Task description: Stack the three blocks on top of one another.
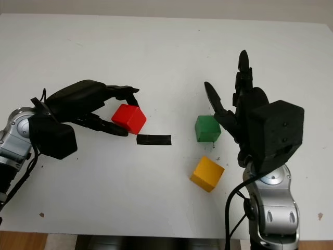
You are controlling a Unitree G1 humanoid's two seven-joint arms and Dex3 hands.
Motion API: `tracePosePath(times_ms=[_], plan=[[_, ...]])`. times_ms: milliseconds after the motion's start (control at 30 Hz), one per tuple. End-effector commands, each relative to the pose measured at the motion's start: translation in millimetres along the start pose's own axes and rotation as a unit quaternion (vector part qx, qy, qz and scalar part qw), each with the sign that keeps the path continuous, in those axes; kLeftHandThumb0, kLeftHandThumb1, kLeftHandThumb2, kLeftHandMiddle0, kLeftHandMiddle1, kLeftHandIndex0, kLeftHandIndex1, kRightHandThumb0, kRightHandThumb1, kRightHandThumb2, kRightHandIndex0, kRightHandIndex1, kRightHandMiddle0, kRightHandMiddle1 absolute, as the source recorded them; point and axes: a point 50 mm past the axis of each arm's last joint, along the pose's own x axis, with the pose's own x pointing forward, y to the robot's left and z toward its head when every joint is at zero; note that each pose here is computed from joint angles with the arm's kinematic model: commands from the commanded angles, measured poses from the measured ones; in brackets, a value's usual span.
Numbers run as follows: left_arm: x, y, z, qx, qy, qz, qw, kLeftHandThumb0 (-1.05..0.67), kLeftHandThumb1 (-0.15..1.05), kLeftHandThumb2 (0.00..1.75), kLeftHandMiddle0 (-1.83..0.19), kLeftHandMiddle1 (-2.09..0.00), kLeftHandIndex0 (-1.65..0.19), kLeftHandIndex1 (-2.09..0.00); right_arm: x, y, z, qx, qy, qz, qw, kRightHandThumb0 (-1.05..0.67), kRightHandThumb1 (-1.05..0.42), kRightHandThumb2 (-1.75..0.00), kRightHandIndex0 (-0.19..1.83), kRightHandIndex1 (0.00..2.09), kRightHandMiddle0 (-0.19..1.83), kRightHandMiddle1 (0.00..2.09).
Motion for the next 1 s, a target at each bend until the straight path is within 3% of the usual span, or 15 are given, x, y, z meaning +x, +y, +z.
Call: tracePosePath(times_ms=[0, 100, 267, 400, 433, 533, 567, 733, 967], plan=[[8.2, -0.3, 9.4, 0.015, -0.016, -0.01, 1.0, -0.53, 1.05, 0.12, -0.36, -0.06, -0.42, -1.5, -0.5, -1.0, 1.4, -0.007, -0.007, 0.0, 1.0, -0.46, -1.05, -0.34, -0.18, 0.05, -0.18, 0.05], [17.4, -3.7, 17.7, 0.032, -0.029, -0.019, 0.999, -0.53, 1.05, 0.1, -0.38, -0.07, -0.46, -1.43, 0.1, -0.7, 1.9, -0.008, -0.009, 0.001, 1.0, -0.46, -1.05, -0.34, -0.18, 0.05, -0.18, 0.05], [28.5, -11.8, 27.1, 0.075, -0.031, -0.027, 0.996, -0.54, 1.05, 0.09, -0.4, -0.09, -0.47, -1.68, -0.5, -0.9, 2.0, -0.01, -0.009, -0.001, 1.0, -0.46, -1.05, -0.33, -0.18, 0.05, -0.17, 0.06], [34.7, -17.8, 32.3, 0.093, -0.022, -0.021, 0.995, -0.51, 1.05, 0.09, -0.43, -0.14, -0.49, -1.63, -1.1, -0.7, 2.3, -0.007, -0.01, -0.002, 1.0, -0.45, -1.05, -0.33, -0.18, 0.05, -0.17, 0.06], [35.5, -19.0, 33.1, 0.096, -0.02, -0.018, 0.995, -0.51, 1.05, 0.09, -0.42, -0.18, -0.5, -1.64, -1.1, -0.8, 2.1, -0.007, -0.011, -0.001, 1.0, -0.46, -1.05, -0.33, -0.18, 0.05, -0.17, 0.05], [37.0, -22.8, 35.2, 0.103, -0.015, -0.008, 0.995, -0.51, 1.05, 0.11, -0.08, -0.85, -0.54, -1.7, -1.6, -0.8, 1.7, -0.007, -0.012, -0.001, 1.0, -0.45, -1.05, -0.33, -0.18, 0.05, -0.18, 0.05], [37.2, -23.8, 35.9, 0.106, -0.013, -0.007, 0.994, -0.51, 1.05, 0.12, -0.04, -0.92, -0.54, -1.71, -1.8, -0.6, 1.6, -0.007, -0.012, -0.001, 1.0, -0.45, -1.05, -0.33, -0.18, 0.05, -0.18, 0.05], [37.7, -27.5, 38.5, 0.124, -0.006, -0.001, 0.992, -0.5, 1.05, 0.15, 0.03, -1.05, -0.55, -1.65, -1.8, 0.3, 1.8, -0.012, -0.011, -0.001, 1.0, -0.46, -1.05, -0.33, -0.17, 0.06, -0.17, 0.06], [37.6, -30.0, 39.0, 0.129, -0.003, 0.005, 0.992, -0.49, 1.05, 0.17, 0.04, -1.06, -0.53, -1.61, -2.7, 0.3, 1.3, -0.013, -0.007, -0.003, 1.0, -0.47, -1.05, -0.32, -0.16, 0.06, -0.16, 0.06]])
